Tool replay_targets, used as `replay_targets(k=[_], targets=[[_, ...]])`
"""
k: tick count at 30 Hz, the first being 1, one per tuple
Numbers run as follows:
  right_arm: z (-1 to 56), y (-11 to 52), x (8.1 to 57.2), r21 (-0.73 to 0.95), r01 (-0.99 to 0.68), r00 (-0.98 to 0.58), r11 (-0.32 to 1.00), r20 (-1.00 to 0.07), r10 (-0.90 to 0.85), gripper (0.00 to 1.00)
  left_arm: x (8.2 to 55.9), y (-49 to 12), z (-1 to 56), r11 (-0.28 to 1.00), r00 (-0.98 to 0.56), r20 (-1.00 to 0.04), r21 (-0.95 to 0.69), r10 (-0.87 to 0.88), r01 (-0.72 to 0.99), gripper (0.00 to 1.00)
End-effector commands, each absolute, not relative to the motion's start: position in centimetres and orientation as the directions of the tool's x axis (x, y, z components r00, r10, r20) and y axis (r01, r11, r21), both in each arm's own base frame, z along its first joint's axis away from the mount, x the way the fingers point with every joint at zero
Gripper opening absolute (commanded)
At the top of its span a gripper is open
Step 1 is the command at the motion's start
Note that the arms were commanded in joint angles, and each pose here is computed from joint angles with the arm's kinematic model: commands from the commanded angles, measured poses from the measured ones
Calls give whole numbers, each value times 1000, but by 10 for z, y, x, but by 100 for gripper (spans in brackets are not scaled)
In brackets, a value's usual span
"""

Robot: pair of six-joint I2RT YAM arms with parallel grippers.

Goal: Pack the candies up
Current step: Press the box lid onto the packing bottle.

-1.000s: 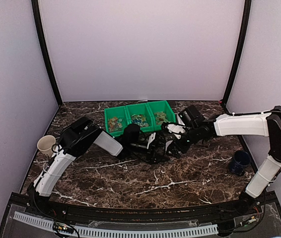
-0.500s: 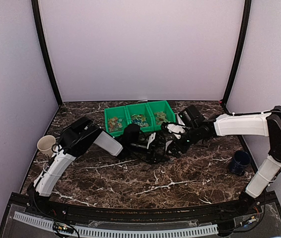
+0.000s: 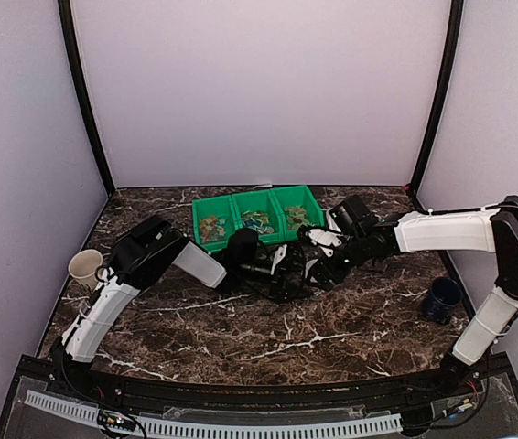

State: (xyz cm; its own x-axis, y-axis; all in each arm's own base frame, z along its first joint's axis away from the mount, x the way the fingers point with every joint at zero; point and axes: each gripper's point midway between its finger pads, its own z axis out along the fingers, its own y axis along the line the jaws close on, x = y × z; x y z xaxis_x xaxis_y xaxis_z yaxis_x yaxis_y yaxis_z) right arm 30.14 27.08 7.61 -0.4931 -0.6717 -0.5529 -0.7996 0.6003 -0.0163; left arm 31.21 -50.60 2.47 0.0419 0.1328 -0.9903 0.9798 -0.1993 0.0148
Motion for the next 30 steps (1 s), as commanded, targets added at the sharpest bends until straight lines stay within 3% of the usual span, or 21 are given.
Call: replay_targets(k=[1,10,30], targets=[[87,269,314,-37,-765,-499,642,-596,-629,81,272,-460,-114,-171,-160,-891,-253,425,952,83],[81,264,316,-32,-727,-535,686,-600,-595,75,275,-460,-115,-145,-155,-890,-237,429,961,83],[67,256,312,-18,-501,-662,865,-635,-397,71,292,-466,-113,8,-174,-882,-189,439,982,82]])
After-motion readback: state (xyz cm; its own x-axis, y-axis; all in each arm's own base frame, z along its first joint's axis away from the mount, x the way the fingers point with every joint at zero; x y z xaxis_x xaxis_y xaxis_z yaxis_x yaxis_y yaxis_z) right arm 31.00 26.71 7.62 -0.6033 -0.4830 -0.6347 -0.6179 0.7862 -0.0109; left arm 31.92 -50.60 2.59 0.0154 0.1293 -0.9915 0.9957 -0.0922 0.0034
